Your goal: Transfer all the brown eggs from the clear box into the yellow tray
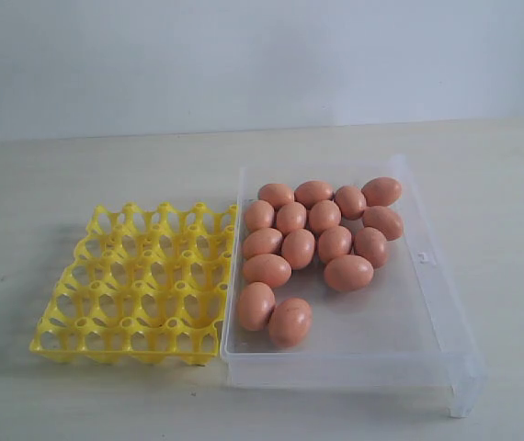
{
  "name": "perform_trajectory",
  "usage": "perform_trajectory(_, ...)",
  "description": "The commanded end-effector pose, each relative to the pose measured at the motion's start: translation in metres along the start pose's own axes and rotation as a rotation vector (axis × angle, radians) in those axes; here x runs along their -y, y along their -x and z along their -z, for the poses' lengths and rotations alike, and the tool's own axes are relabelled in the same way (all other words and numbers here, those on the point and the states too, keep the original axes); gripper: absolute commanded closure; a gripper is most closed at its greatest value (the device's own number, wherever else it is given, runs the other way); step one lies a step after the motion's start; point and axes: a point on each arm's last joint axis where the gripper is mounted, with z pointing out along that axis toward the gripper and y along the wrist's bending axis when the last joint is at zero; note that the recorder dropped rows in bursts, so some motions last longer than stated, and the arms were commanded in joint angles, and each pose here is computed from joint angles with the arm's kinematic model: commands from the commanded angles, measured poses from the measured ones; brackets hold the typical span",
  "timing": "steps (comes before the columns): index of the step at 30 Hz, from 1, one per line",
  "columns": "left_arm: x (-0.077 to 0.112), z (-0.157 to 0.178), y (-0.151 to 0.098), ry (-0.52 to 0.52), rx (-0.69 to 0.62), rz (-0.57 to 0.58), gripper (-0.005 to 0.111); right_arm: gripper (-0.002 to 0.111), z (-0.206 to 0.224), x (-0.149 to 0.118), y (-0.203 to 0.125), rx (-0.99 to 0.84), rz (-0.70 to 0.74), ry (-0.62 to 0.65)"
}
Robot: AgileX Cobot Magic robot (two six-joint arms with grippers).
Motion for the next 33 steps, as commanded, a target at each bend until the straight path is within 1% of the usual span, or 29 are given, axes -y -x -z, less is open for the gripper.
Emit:
perform_trajectory(1, 0.0, 0.001, 0.002, -0.003, 0.019, 0.001, 0.107, 0.108, 0.0, 0.001, -0.001, 0.008, 0.004, -0.009)
perform_trajectory(3, 0.0, 0.001, 0.002, -0.003, 0.019, 0.001, 0.107, 0.108, 0.0, 0.001, -0.002, -0.008, 0.004, -0.009)
perform_trajectory(4, 0.0, 0.001, 0.002, -0.003, 0.019, 0.001, 0.107, 0.108, 0.001, 0.001, 0.004, -0.01, 0.004, -0.01)
perform_trajectory(6, 0.0, 0.001, 0.002, -0.003, 0.019, 0.001, 0.107, 0.108, 0.003, 0.001, 0.027, 0.007, 0.004, -0.01)
perform_trajectory(9, 0.0, 0.001, 0.002, -0.003, 0.019, 0.001, 0.107, 0.108, 0.004, 0.005, 0.08, 0.017, 0.084, -0.041)
perform_trajectory(11, 0.0, 0.001, 0.002, -0.003, 0.019, 0.001, 0.107, 0.108, -0.001, 0.008, 0.117, -0.006, 0.145, -0.066)
perform_trajectory(14, 0.0, 0.001, 0.002, -0.003, 0.019, 0.001, 0.107, 0.108, -0.013, 0.008, 0.16, -0.071, 0.197, -0.053)
perform_trajectory(16, 0.0, 0.001, 0.002, -0.003, 0.019, 0.001, 0.107, 0.108, -0.022, 0.008, 0.179, -0.154, 0.237, -0.036)
perform_trajectory(19, 0.0, 0.001, 0.002, -0.003, 0.019, 0.001, 0.107, 0.108, -0.047, 0.002, 0.203, -0.261, 0.272, 0.015)
perform_trajectory(22, 0.0, 0.001, 0.002, -0.003, 0.019, 0.001, 0.107, 0.108, -0.079, -0.013, 0.215, -0.432, 0.263, 0.118)
perform_trajectory(25, 0.0, 0.001, 0.002, -0.003, 0.019, 0.001, 0.107, 0.108, -0.111, -0.03, 0.224, -0.568, 0.249, 0.193)
perform_trajectory(26, 0.0, 0.001, 0.002, -0.003, 0.019, 0.001, 0.107, 0.108, -0.121, -0.037, 0.225, -0.621, 0.228, 0.23)
perform_trajectory(27, 0.0, 0.001, 0.002, -0.003, 0.019, 0.001, 0.107, 0.108, -0.128, -0.046, 0.225, -0.67, 0.176, 0.27)
perform_trajectory(28, 0.0, 0.001, 0.002, -0.003, 0.019, 0.001, 0.107, 0.108, -0.137, -0.055, 0.225, -0.729, 0.119, 0.312)
perform_trajectory(30, 0.0, 0.001, 0.002, -0.003, 0.019, 0.001, 0.107, 0.108, -0.157, -0.07, 0.221, -0.826, 0.042, 0.356)
perform_trajectory(31, 0.0, 0.001, 0.002, -0.003, 0.019, 0.001, 0.107, 0.108, -0.166, -0.076, 0.216, -0.867, 0.026, 0.373)
perform_trajectory(33, 0.0, 0.001, 0.002, -0.003, 0.019, 0.001, 0.107, 0.108, -0.183, -0.089, 0.205, -0.937, 0.05, 0.394)
